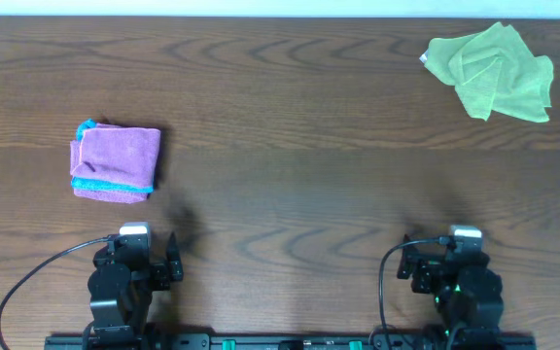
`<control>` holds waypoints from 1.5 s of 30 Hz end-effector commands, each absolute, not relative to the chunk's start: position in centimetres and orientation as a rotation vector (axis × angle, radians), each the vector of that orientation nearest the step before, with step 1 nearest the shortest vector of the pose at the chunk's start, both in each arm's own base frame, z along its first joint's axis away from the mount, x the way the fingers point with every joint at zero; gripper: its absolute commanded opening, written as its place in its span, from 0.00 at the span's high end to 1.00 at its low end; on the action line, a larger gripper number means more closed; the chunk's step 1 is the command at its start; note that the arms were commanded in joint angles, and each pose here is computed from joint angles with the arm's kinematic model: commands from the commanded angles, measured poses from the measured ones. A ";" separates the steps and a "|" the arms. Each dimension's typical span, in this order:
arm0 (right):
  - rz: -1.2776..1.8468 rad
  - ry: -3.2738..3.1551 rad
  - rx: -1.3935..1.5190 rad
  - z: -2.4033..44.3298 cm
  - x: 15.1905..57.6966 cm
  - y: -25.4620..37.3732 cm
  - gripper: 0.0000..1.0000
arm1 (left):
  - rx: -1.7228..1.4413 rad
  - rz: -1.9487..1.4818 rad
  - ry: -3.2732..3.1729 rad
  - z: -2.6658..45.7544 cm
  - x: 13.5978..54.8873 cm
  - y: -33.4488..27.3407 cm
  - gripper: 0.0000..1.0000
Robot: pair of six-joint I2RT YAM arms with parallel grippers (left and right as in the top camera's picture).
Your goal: Fold the cloth
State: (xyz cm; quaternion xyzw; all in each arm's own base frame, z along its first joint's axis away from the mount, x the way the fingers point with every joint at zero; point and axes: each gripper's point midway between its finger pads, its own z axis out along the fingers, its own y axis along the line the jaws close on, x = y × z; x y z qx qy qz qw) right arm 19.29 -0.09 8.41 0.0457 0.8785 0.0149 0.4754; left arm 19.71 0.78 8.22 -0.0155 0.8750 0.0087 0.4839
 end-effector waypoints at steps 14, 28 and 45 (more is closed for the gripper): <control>0.019 2.156 0.000 7.6 19.4 0.4 0.01 | -0.050 0.029 2.135 8.0 19.7 0.9 0.05; 0.019 2.156 -0.001 7.6 19.4 0.4 0.01 | -0.051 0.030 2.135 8.0 19.7 0.9 0.05; 0.019 2.156 -0.001 7.6 19.4 0.4 0.01 | -0.051 0.030 2.135 8.0 19.7 0.9 0.04</control>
